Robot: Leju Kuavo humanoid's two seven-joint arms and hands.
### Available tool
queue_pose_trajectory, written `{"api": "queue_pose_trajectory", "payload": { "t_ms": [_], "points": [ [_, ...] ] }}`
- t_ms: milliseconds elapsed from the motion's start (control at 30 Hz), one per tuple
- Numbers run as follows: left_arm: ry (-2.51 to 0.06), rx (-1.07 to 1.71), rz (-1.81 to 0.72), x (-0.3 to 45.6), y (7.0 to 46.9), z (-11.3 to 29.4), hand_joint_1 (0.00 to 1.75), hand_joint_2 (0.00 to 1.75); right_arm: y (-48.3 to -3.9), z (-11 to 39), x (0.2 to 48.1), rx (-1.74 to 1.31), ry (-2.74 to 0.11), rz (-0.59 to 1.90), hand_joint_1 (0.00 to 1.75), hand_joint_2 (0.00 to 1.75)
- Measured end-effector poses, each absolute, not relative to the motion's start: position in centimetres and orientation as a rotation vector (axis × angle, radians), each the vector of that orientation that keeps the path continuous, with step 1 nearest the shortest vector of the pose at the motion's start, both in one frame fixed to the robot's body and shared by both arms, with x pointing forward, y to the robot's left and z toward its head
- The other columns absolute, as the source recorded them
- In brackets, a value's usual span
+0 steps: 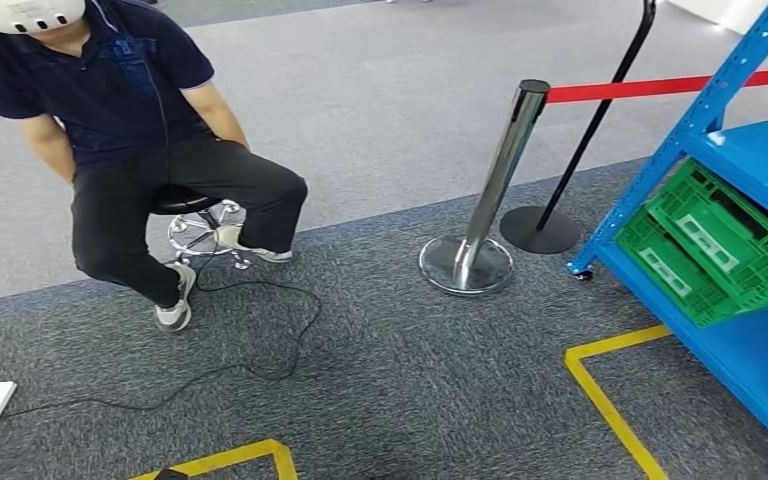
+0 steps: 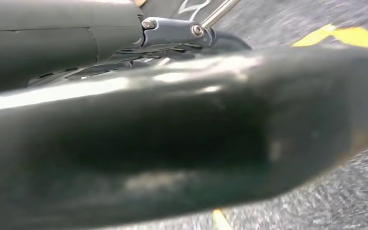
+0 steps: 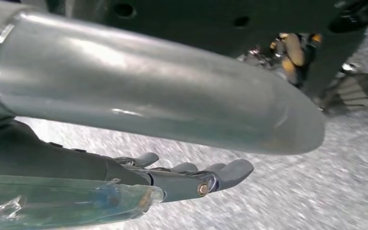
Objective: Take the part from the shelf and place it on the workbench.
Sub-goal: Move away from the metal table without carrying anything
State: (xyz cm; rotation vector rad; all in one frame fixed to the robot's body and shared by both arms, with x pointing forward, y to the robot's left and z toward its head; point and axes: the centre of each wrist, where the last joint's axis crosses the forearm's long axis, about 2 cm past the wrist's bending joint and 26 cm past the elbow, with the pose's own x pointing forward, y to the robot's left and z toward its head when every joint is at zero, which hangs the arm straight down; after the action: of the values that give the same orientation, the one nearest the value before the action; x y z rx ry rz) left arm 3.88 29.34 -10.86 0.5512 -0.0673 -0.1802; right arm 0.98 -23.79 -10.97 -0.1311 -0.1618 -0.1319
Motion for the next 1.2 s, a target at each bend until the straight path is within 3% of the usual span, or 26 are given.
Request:
{"api": "queue_pose_trajectory", "payload": {
  "t_ms": [333, 633, 1200],
  "points": [
    [-0.061, 0.493, -0.241, 3.9, 27.4, -10.9, 0.00, 0.00, -23.0, -10.9, 1.4, -0.115, -0.073, -0.064, 0.00, 0.00],
    [-0.093, 0.270, -0.288, 4.0, 26.5, -11.0, 0.00, 0.00, -23.1, -10.9, 1.4, -0.087, -0.090, 0.009, 0.00, 0.00],
    [-0.075, 0.247, -0.307, 3.7, 27.0, -11.1, 0.00, 0.00, -23.4, -10.9, 1.4, -0.087, -0.096, 0.047, 0.00, 0.00]
  ]
}}
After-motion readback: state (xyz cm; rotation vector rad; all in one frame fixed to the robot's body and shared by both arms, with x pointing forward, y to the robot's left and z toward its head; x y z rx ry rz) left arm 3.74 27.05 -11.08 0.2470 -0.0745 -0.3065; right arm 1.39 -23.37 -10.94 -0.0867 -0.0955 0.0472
